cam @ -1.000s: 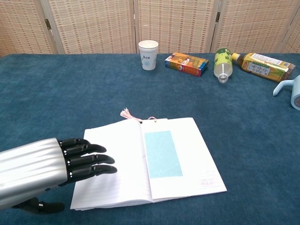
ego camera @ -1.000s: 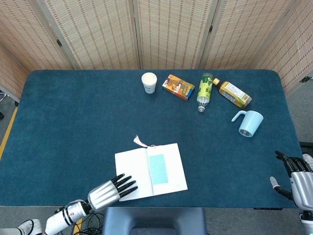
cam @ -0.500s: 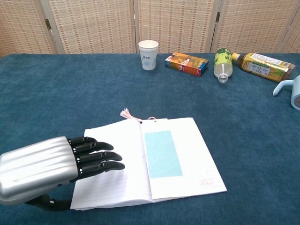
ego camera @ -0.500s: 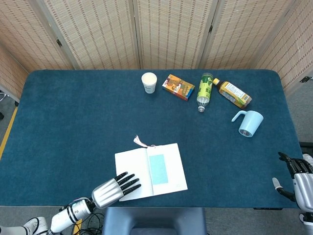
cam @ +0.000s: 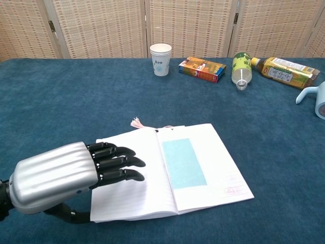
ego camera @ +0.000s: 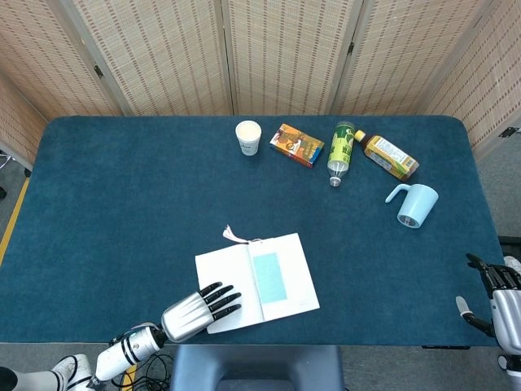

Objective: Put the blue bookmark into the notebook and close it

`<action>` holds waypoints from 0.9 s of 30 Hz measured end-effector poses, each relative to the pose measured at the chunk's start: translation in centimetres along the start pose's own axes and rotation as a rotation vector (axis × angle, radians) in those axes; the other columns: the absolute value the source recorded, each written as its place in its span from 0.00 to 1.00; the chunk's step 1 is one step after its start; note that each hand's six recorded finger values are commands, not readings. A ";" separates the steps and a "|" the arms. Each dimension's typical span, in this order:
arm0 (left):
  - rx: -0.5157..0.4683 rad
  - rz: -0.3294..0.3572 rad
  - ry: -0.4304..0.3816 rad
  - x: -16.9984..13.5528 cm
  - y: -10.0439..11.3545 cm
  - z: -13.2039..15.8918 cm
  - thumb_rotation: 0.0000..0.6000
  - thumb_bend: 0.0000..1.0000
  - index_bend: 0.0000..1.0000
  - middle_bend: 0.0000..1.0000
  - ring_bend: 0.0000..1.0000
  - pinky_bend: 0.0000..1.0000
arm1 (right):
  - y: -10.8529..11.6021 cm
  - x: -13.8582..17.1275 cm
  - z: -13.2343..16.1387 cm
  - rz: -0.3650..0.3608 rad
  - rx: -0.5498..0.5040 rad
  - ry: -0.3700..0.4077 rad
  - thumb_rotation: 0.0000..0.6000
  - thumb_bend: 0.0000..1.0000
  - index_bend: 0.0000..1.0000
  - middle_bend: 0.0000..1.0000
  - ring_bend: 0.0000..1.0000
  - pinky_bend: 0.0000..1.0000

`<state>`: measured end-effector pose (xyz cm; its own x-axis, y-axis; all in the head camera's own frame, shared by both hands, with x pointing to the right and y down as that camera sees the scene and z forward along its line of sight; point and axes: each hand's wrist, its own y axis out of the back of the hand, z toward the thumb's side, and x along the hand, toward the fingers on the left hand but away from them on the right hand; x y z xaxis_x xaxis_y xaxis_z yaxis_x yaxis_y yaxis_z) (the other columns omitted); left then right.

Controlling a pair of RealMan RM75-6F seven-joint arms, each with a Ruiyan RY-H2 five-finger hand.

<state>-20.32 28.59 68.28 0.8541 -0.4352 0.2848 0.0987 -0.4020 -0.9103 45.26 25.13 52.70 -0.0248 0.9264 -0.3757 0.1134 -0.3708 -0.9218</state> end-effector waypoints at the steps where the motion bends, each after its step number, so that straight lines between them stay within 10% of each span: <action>1: -0.012 0.009 -0.001 0.1 0.0 0.0 1.00 0.22 0.27 0.14 0.12 0.23 | 0.0 0.0 0.0 0.000 0.000 0.000 1.00 0.25 0.17 0.29 0.27 0.23; 18: -0.086 0.123 -0.003 1.9 0.8 -0.8 1.00 0.54 0.46 0.18 0.13 0.23 | 0.3 0.0 -0.1 -0.009 0.002 -0.004 1.00 0.25 0.17 0.29 0.27 0.23; 27: -0.046 0.174 -0.030 2.6 2.7 -1.3 1.00 0.55 0.51 0.20 0.13 0.23 | 0.3 0.1 -0.3 -0.012 -0.001 -0.004 1.00 0.25 0.17 0.29 0.27 0.23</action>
<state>-18.51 25.39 66.93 0.8712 -0.4774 0.1145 -0.0745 -0.3591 -0.9303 45.56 25.14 52.39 -0.0303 0.9303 -0.3654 0.1136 -0.3600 -0.9260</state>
